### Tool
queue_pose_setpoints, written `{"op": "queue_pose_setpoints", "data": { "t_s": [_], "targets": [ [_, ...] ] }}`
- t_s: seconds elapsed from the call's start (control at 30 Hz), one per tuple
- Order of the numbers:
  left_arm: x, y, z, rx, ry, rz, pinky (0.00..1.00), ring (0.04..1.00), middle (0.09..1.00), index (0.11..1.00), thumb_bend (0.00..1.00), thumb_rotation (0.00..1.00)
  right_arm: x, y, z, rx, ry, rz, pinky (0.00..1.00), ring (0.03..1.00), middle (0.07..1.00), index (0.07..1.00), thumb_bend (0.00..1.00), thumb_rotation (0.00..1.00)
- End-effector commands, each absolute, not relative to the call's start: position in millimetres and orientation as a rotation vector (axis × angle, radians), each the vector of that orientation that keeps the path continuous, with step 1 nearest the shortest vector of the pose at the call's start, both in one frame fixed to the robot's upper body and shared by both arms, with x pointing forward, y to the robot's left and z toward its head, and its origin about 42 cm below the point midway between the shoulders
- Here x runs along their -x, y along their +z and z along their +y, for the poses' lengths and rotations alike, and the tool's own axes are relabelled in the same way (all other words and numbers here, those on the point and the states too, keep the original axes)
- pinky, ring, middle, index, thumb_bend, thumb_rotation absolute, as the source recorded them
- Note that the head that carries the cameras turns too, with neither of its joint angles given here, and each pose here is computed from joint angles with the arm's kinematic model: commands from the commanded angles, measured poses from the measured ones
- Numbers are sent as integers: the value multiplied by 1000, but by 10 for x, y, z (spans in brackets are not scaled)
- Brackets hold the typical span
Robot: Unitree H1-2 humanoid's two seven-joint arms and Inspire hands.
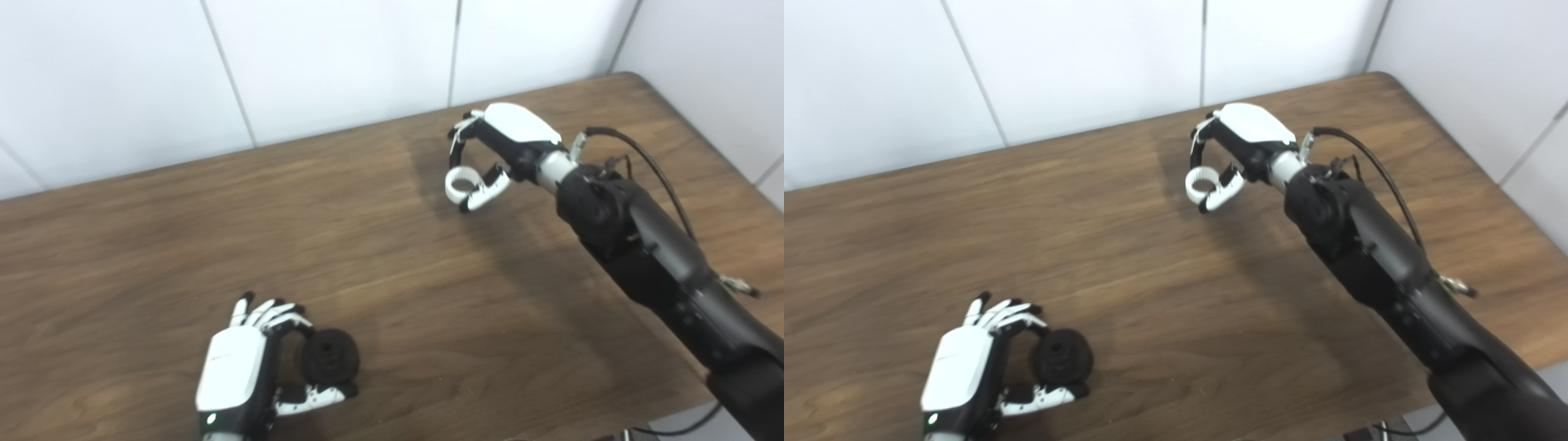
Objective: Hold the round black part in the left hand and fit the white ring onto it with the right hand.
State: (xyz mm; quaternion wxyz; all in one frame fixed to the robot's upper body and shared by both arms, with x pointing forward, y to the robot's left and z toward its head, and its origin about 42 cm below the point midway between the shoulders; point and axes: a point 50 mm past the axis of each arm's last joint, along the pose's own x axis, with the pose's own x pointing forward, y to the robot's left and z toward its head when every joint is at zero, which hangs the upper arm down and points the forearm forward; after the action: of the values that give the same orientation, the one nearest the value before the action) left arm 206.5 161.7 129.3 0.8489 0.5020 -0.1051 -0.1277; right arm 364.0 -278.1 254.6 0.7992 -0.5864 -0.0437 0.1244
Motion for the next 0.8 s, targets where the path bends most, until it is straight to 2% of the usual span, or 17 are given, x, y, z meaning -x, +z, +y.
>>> {"op": "queue_pose_setpoints", "data": {
  "t_s": [0.0, 0.17, 0.5, 0.77],
  "targets": [
    [-2059, 1331, 1552, -1072, -289, -226, 1000, 863, 765, 484, 523, 58, -3607, 2776, -2724, 1283, 255, -165, 963, 935, 825, 484, 524, 134],
    [-2069, 1347, 1468, -1079, -291, -226, 1000, 870, 769, 485, 523, 58, -3364, 2821, -2470, 1255, 355, -230, 997, 935, 823, 483, 524, 132],
    [-2094, 1355, 1333, -1071, -281, -241, 1000, 864, 762, 484, 524, 56, -3042, 2890, -2116, 1211, 496, -363, 1000, 947, 826, 482, 525, 136],
    [-2109, 1366, 1268, -1076, -282, -240, 1000, 873, 766, 484, 523, 58, -2886, 2864, -1948, 1187, 570, -394, 1000, 968, 836, 482, 525, 136]
  ]
}}
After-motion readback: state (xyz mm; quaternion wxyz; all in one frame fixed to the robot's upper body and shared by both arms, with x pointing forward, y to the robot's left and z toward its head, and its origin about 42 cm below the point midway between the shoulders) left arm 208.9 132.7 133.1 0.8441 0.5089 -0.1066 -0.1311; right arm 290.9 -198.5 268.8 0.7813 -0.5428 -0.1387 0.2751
